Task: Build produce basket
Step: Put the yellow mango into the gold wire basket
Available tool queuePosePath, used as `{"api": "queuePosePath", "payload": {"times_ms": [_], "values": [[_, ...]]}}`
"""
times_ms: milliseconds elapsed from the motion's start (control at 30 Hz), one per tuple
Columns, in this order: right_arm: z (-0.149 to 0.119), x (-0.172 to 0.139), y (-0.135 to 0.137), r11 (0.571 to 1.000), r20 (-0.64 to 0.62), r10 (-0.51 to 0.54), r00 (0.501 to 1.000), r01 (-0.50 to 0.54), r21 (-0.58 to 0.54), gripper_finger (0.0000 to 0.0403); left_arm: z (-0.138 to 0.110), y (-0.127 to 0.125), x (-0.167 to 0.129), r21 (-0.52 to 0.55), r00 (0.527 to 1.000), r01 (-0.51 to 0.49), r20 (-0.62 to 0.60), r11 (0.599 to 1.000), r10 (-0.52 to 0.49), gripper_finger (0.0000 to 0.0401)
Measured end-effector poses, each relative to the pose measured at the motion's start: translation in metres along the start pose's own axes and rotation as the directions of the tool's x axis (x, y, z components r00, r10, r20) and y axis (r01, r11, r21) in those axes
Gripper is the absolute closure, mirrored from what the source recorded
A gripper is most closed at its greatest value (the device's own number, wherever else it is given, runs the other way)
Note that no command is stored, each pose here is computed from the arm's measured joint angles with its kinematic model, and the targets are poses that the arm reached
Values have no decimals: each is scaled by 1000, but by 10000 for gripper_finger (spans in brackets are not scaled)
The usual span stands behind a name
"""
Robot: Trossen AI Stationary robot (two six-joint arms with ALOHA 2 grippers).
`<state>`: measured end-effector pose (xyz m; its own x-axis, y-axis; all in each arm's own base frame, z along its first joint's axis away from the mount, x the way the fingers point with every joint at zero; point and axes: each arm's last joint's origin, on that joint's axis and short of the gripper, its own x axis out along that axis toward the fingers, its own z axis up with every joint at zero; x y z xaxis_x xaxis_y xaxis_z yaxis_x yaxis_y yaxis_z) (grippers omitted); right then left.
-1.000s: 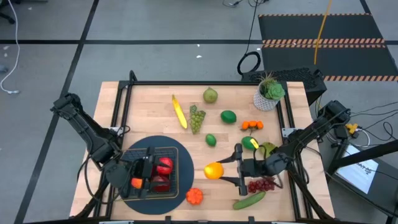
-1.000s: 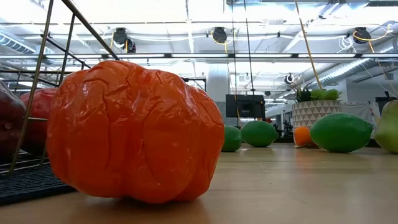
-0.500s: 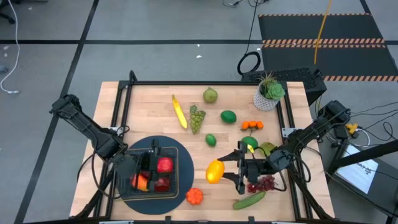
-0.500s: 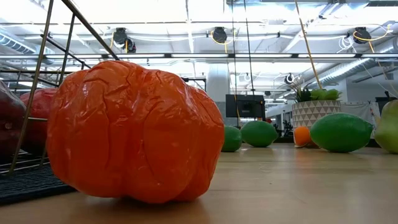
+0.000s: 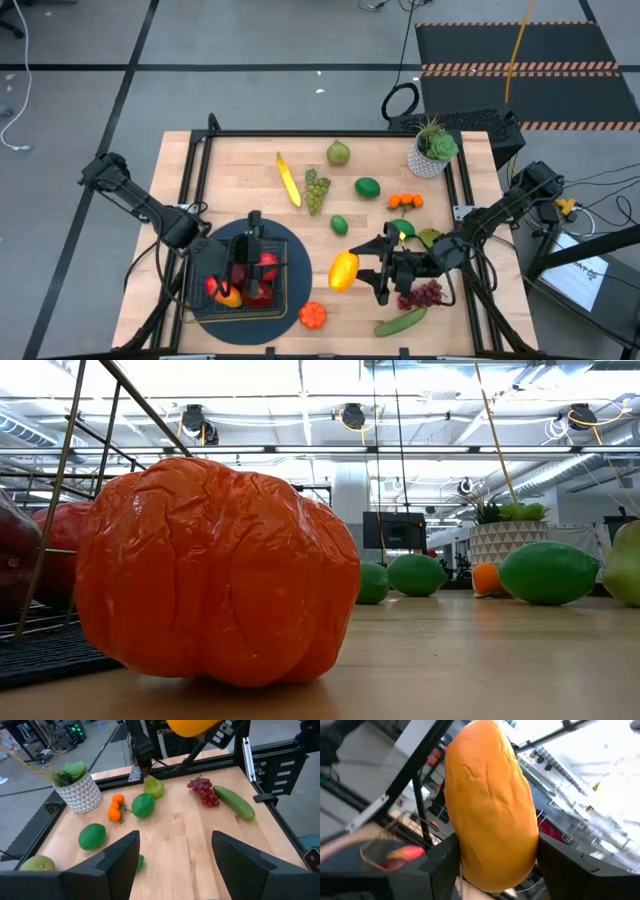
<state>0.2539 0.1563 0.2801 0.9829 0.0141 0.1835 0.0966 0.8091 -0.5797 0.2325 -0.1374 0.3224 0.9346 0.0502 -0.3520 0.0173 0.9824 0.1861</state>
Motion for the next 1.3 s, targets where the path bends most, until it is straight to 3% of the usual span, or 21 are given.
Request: {"api": "queuePosePath", "payload": {"times_ms": [200,433,533,700,933,1300], "values": [[-4,3,-4,972,-11,-18,1000,20,236,170,1,-3,-2,1,1000,13,8,1000,-13,153],[-8,7,-10,891,-26,-39,999,47,451,170,5,-1,-1,33,999,4,45,999,-6,153],[-10,9,-13,831,-29,-54,998,61,554,170,7,1,0,40,998,-3,63,999,1,153],[-13,11,-16,673,-36,-64,997,70,736,170,8,3,2,40,998,0,65,999,-3,153],[-12,11,-18,513,-18,-83,996,58,856,170,9,3,2,55,997,8,75,998,-12,153],[-9,11,-20,400,1,-101,995,40,916,170,13,3,2,36,994,8,112,999,-12,153]]}}
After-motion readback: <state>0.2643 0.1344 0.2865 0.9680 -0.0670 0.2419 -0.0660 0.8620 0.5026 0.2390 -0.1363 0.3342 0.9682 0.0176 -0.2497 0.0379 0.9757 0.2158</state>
